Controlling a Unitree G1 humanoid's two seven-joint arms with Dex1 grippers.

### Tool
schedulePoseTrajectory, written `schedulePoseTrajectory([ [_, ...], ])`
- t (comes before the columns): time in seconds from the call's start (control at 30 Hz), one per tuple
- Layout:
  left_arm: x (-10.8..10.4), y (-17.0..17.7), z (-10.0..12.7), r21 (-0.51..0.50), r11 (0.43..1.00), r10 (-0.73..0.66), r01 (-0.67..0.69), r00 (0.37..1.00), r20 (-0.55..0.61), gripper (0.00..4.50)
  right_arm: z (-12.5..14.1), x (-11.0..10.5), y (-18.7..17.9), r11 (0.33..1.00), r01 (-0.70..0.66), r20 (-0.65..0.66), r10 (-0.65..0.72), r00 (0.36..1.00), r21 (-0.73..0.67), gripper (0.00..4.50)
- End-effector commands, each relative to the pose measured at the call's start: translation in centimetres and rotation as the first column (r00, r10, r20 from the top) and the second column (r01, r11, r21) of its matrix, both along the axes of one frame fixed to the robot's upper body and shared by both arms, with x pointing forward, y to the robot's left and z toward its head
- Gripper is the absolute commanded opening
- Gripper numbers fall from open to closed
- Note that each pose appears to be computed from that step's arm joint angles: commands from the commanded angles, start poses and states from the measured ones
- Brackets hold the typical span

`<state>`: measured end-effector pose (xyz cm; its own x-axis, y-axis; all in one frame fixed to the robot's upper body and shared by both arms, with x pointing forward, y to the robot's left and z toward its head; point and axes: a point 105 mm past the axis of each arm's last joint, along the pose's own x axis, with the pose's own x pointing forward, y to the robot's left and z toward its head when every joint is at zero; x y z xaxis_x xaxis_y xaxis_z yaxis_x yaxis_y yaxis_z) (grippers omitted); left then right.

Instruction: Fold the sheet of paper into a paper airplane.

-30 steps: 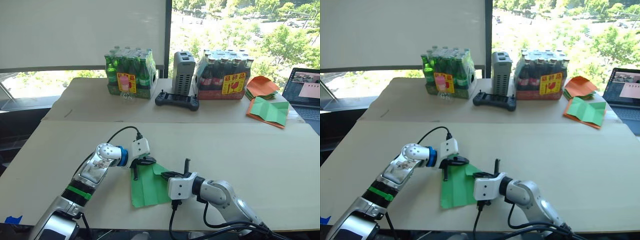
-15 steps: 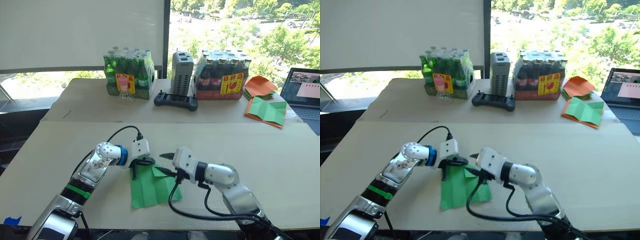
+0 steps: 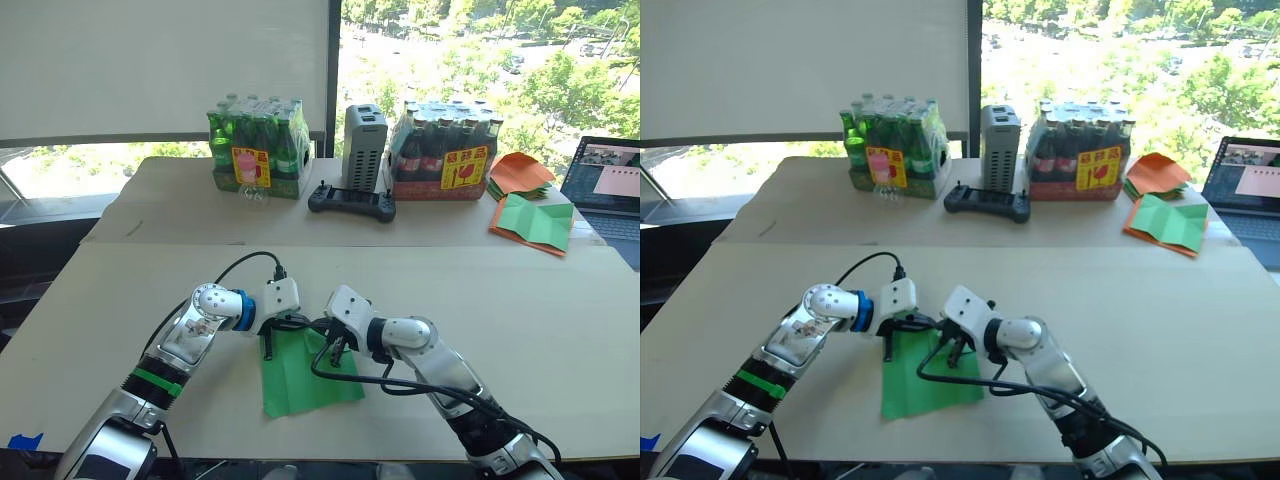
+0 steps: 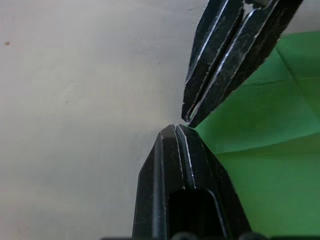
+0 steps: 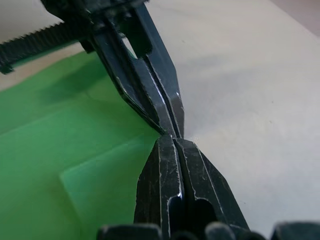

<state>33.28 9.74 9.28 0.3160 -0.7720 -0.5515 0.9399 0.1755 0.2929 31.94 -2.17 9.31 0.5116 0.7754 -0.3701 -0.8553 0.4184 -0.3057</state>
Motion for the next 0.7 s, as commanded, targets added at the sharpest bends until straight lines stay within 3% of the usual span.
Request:
schedulePoseTrajectory([
  [0.03,-0.5,0.7,-2.1,0.063,0.998,0.019,-0.016,0.998,-0.057,0.0,0.4,0.1,0.6,1.0,-0.016,0.025,0.016,1.0,-0.002,0.04],
  [0.4,-0.5,0.5,-2.1,0.057,0.998,0.023,-0.02,0.998,-0.05,0.0,-2.7,-0.9,-0.1,0.997,-0.003,-0.05,-0.001,0.999,-0.08,0.04],
  [0.7,-0.5,0.4,-2.1,0.057,0.998,0.021,-0.018,0.999,-0.049,0.0,2.3,-0.2,0.1,0.993,0.012,0.034,-0.016,0.999,0.113,0.04],
])
